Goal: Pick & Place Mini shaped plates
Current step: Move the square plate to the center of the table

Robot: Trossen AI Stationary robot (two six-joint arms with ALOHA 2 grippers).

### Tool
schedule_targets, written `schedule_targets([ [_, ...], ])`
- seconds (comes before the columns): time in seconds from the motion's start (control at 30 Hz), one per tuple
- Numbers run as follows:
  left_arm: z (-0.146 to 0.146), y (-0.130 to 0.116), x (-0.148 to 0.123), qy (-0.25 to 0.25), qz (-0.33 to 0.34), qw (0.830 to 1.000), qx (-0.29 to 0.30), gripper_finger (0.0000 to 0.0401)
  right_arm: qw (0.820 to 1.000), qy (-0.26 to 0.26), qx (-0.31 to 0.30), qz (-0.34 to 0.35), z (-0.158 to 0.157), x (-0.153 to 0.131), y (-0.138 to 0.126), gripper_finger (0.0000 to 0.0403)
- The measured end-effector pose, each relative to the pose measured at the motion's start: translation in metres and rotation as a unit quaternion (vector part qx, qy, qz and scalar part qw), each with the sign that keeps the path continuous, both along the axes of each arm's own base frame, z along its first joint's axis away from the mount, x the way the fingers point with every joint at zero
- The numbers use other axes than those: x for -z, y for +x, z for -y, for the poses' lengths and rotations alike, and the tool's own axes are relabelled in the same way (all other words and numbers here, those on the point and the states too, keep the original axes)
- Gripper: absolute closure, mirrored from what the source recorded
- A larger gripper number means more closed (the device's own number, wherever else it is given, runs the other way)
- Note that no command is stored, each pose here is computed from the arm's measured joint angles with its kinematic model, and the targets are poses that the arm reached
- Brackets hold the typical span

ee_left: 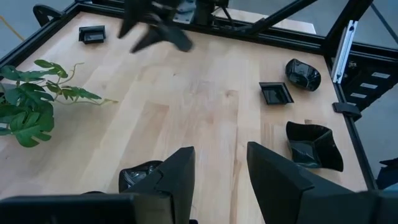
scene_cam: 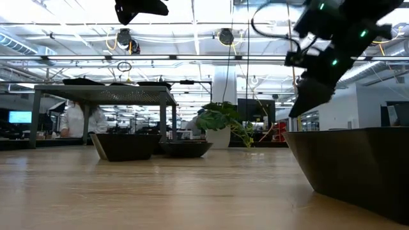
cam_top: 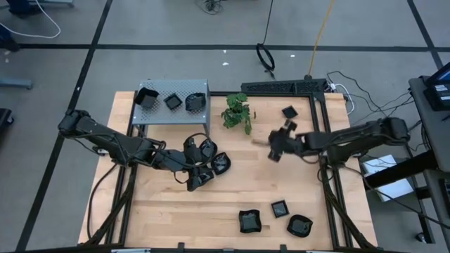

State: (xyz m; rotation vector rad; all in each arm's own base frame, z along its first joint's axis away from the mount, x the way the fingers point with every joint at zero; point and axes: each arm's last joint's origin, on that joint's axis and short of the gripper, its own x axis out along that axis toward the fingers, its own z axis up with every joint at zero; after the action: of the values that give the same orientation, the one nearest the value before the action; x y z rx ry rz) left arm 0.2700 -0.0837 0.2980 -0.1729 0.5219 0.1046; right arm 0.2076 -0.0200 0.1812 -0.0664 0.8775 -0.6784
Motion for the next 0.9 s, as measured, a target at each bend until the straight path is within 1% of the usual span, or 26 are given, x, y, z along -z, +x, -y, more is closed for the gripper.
schedule_targets([
  [0.07,0.0,0.0,0.0,0.0,0.0,1.0,0.0,0.0251,0.997,0.01,0.064,0.032,0.019,0.003,-0.004,0.0232],
  [0.17,0.0,0.0,0.0,0.0,0.0,1.0,0.0,0.0251,0.988,0.015,0.146,0.05,0.051,0.005,-0.01,0.0227],
  [0.23,0.0,0.0,0.0,-0.001,0.0,1.0,-0.001,0.0251,0.983,0.031,0.171,0.058,0.07,0.006,-0.014,0.0225],
  [0.4,0.0,0.0,0.0,-0.005,0.0,1.0,-0.003,0.0251,0.967,0.096,0.22,0.09,0.112,0.01,-0.031,0.0225],
  [0.47,0.0,0.0,0.0,-0.003,0.0,1.0,-0.002,0.0251,0.961,0.112,0.235,0.098,0.122,0.012,-0.037,0.0225],
  [0.57,0.0,0.0,0.0,-0.001,0.0,1.0,-0.001,0.0251,0.959,0.114,0.242,0.098,0.133,0.016,-0.041,0.0225],
  [0.7,-0.001,0.0,0.0,-0.001,0.0,1.0,-0.003,0.0251,0.961,0.121,0.235,0.08,0.139,0.023,-0.042,0.0225],
  [0.9,-0.001,0.0,0.0,0.002,0.0,1.0,-0.001,0.0251,0.958,0.134,0.251,0.045,0.146,0.039,-0.045,0.0225],
])
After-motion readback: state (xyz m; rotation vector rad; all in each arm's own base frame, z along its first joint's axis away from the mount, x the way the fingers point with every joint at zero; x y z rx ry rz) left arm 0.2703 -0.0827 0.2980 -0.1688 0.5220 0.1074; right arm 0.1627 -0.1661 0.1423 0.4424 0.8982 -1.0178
